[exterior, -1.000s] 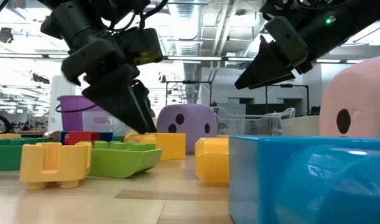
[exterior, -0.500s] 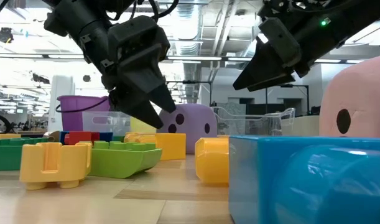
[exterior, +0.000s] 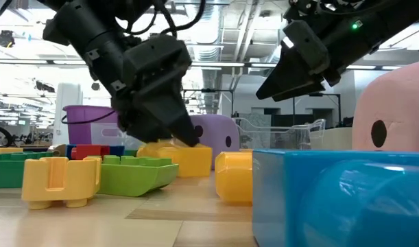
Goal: Pick & Place Toys
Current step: Put the large yellow game piece into the gray bin
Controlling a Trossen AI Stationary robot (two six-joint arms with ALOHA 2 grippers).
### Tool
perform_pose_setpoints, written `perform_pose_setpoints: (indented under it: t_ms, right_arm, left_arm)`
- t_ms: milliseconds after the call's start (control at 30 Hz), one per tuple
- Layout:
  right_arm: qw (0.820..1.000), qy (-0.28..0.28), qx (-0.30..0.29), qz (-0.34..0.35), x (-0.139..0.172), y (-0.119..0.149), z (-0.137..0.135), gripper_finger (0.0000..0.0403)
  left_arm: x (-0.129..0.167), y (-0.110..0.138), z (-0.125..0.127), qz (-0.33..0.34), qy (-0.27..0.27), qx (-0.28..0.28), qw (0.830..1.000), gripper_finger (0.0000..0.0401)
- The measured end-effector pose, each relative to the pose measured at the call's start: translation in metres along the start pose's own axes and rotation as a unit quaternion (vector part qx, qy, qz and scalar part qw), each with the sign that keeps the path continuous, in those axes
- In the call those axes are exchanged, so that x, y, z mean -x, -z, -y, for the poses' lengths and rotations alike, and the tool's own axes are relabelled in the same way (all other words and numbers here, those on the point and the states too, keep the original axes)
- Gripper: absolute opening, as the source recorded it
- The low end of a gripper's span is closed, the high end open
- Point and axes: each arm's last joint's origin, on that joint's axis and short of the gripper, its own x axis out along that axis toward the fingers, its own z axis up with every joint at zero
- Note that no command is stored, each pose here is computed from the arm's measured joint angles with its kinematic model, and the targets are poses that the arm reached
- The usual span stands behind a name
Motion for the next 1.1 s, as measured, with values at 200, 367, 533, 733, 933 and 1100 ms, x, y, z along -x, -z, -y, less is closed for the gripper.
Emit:
perform_pose_setpoints:
  t_ms: [200, 367, 533, 733, 933, 1100]
  right_arm:
    - [1.0, 0.001, 0.002, -0.001, 0.0, 0.0, 0.0, 0.0319]
    - [1.0, 0.002, 0.003, -0.002, 0.0, 0.001, 0.0, 0.0319]
    - [1.0, 0.001, 0.003, -0.002, 0.0, 0.001, 0.0, 0.0319]
    - [1.0, 0.001, 0.003, -0.002, 0.0, 0.001, 0.0, 0.0319]
    - [1.0, 0.001, 0.003, -0.002, 0.0, 0.001, 0.0, 0.0319]
    - [1.0, 0.001, 0.003, -0.002, 0.0, 0.001, 0.0, 0.0319]
  left_arm:
    - [-0.01, -0.005, 0.014, -0.011, -0.007, -0.036, 0.999, 0.0328]
    - [-0.013, -0.002, 0.013, -0.021, -0.014, -0.042, 0.999, 0.0328]
    - [-0.012, 0.0, 0.011, -0.033, -0.024, -0.049, 0.998, 0.0328]
    - [-0.013, 0.001, 0.011, -0.035, -0.025, -0.05, 0.998, 0.032]
    - [-0.013, 0.002, 0.01, -0.036, -0.027, -0.053, 0.998, 0.0274]
    - [-0.013, 0.001, 0.01, -0.035, -0.026, -0.052, 0.998, 0.0223]
